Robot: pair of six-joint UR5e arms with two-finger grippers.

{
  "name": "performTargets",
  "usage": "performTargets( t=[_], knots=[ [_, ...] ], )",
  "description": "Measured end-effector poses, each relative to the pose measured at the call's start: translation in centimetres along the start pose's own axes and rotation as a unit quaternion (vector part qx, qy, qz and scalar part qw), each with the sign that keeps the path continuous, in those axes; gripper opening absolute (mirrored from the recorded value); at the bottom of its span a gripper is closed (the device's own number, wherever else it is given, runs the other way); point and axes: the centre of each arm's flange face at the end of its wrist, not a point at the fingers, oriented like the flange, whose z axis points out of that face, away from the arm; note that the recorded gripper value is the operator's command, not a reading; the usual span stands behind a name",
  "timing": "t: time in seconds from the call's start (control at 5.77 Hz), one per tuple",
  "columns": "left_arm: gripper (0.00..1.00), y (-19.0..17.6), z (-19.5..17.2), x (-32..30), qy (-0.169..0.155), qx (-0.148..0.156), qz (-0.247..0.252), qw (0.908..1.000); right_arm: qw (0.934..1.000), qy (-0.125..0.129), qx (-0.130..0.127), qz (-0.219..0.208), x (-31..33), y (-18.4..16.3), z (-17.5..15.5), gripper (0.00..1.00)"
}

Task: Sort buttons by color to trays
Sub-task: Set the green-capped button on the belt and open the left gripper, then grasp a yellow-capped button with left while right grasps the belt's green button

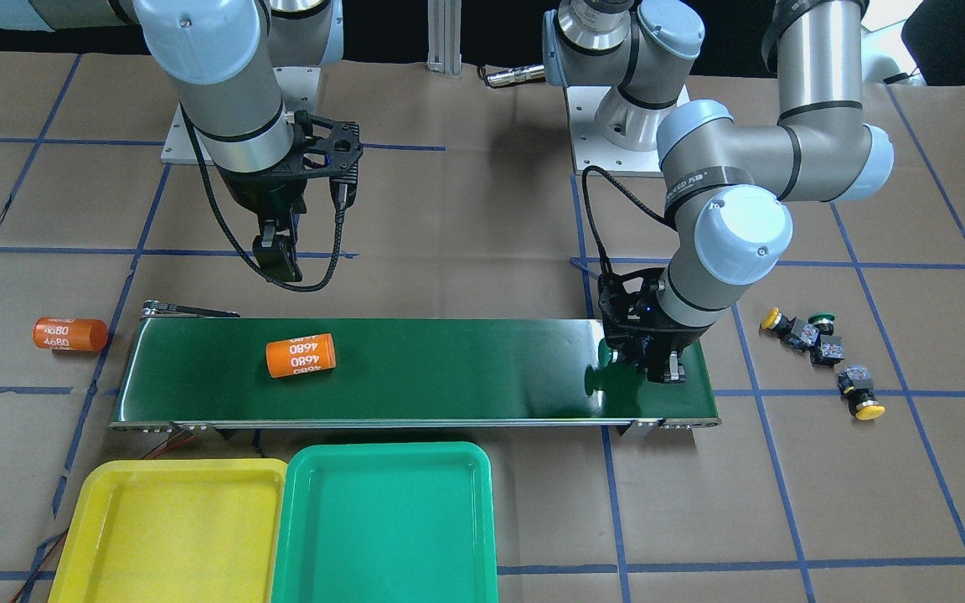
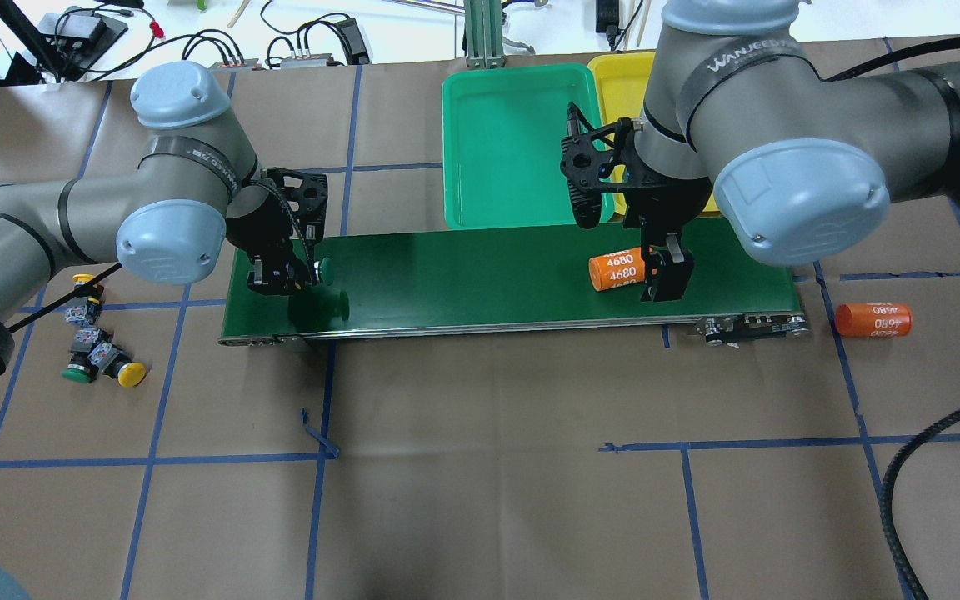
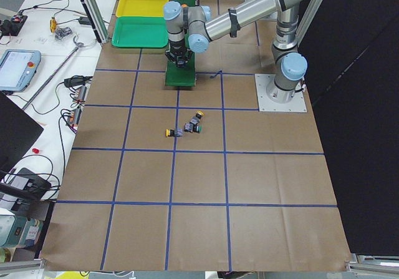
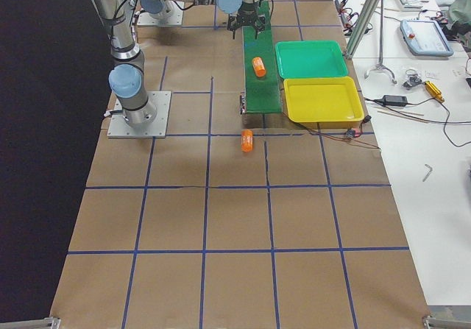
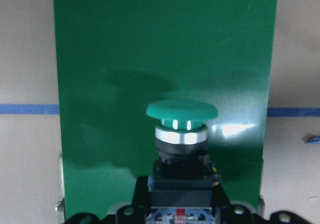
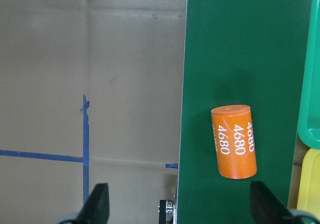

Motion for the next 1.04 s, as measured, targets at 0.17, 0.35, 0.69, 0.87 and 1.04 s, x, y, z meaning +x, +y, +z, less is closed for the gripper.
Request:
performTargets(
  t=[0.17, 0.35, 0.69, 0.87, 1.04],
  knots=[
    [0.97, 0.3, -0.4, -0.1, -0.006, -0.001, -0.003, 1.0, 1.0, -0.002, 0.0, 0.0, -0.1, 0.0, 0.2, 1.0],
    [0.97, 2.2, -1.2, 0.0, -0.013, -0.017, -0.019, 0.9996, 1.0, -0.002, 0.0, 0.0, -0.1, 0.0, 0.2, 1.0],
    [0.95, 10.4, -1.6, 0.2, -0.004, -0.056, -0.023, 0.9982, 1.0, -0.002, -0.001, -0.001, -0.1, -0.1, 0.2, 1.0],
    [0.95, 15.8, -0.5, 1.0, 0.014, -0.052, 0.005, 0.9985, 1.0, -0.002, 0.0, 0.008, -0.1, -0.2, 0.3, 1.0],
    [0.96, 20.8, 1.0, 2.4, 0.029, -0.043, 0.018, 0.9985, 0.9997, -0.002, 0.002, 0.023, 0.0, -0.6, 0.5, 1.0]
  ],
)
